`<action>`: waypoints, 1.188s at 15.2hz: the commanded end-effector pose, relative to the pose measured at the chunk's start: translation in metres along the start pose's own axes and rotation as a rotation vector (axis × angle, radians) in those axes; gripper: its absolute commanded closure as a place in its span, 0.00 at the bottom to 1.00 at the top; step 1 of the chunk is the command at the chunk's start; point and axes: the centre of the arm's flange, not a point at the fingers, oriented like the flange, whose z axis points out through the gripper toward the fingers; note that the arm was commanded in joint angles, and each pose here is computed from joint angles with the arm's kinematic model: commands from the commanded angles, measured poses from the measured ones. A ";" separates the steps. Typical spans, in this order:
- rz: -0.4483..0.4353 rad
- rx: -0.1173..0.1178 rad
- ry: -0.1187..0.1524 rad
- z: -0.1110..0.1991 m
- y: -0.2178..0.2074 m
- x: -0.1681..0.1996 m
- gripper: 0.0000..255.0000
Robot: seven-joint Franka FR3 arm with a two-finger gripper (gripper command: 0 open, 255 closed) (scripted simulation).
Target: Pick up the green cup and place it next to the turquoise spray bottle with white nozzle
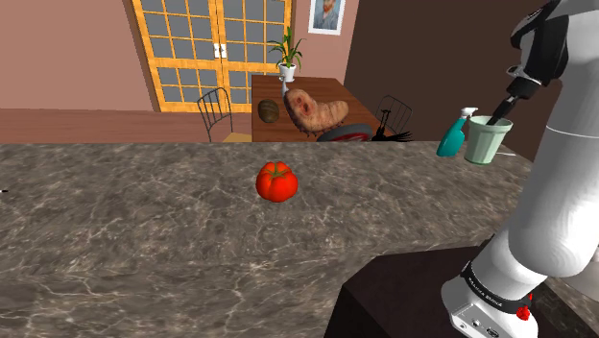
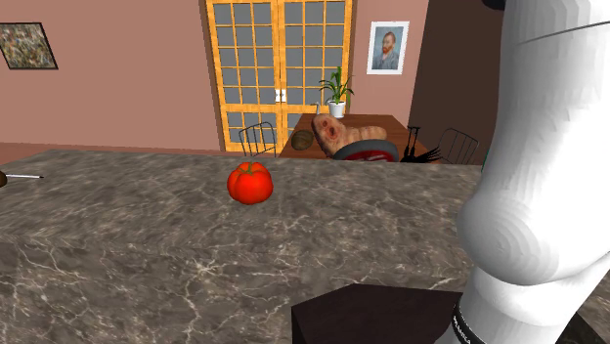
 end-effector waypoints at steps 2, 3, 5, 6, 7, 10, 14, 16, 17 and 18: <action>0.000 -0.001 0.000 0.016 0.006 -0.002 1.00; 0.000 -0.001 0.000 0.021 0.007 -0.003 1.00; 0.000 -0.001 0.000 0.031 0.011 -0.004 1.00; 0.000 -0.001 0.000 0.035 0.012 -0.005 1.00; 0.000 -0.001 0.000 0.040 0.014 -0.006 1.00; 0.000 -0.001 0.000 0.055 0.018 -0.008 1.00; 0.000 -0.001 0.000 0.075 0.025 -0.011 1.00; 0.000 -0.001 0.000 0.085 0.028 -0.013 1.00; 0.000 -0.001 0.000 0.090 0.030 -0.013 1.00; 0.000 -0.001 0.000 0.095 0.031 -0.014 1.00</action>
